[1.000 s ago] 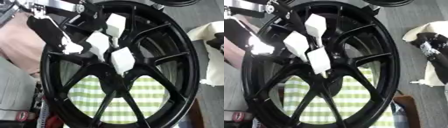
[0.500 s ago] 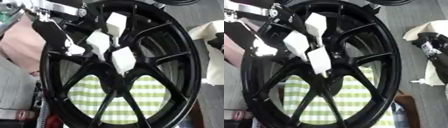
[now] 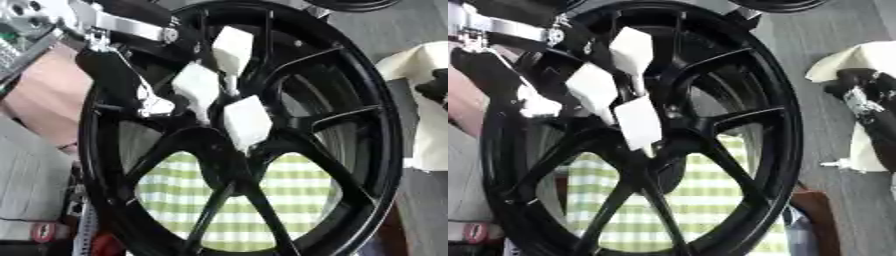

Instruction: Pull the pin out of the wheel hub.

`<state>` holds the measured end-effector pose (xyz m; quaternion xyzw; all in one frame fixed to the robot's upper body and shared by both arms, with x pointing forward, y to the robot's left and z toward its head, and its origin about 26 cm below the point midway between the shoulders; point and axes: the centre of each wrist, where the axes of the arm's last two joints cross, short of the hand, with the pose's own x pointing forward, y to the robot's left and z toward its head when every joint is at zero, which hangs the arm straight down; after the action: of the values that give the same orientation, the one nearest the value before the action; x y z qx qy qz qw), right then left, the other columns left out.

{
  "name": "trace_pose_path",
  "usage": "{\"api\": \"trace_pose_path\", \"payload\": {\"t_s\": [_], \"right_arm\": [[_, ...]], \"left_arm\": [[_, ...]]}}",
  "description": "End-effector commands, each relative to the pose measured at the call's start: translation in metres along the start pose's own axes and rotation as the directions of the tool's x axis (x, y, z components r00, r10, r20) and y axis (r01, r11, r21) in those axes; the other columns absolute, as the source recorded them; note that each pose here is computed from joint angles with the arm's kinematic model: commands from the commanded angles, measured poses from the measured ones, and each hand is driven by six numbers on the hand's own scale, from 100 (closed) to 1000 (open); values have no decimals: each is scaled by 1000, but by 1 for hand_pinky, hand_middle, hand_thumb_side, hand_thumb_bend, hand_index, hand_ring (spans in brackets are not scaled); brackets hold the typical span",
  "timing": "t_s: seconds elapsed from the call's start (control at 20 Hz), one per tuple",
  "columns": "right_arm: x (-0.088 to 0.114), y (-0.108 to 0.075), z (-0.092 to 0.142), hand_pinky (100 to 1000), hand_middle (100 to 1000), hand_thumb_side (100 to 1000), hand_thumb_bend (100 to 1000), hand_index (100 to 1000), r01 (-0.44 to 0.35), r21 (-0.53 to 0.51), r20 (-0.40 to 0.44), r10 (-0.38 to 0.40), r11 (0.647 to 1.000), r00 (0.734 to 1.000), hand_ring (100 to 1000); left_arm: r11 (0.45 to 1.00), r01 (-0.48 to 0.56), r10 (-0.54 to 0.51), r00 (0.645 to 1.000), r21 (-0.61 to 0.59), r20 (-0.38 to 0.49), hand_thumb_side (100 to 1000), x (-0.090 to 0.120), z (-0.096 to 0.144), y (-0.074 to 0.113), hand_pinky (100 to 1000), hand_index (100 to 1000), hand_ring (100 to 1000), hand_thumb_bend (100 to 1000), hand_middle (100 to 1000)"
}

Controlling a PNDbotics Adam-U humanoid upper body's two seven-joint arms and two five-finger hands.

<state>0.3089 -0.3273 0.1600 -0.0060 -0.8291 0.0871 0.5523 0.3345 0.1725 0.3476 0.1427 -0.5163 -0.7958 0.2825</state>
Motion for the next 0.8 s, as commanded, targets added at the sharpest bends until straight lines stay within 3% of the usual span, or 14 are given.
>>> {"api": "trace_pose_path", "payload": {"t_s": [0.05, 0.8], "right_arm": [[8, -3, -2, 909, 573, 369, 211, 689, -7, 0, 24, 7, 1000, 1000, 736], [8, -2, -2, 910, 574, 374, 207, 689, 1, 1, 26, -1, 1000, 1000, 736]], "left_arm": [[1000, 15, -15, 1000, 15, -12, 384, -1, 5, 5, 868, 921, 837, 160, 833], [1000, 9, -9, 1000, 16, -3, 262, 0, 3, 6, 804, 820, 696, 100, 671]]}}
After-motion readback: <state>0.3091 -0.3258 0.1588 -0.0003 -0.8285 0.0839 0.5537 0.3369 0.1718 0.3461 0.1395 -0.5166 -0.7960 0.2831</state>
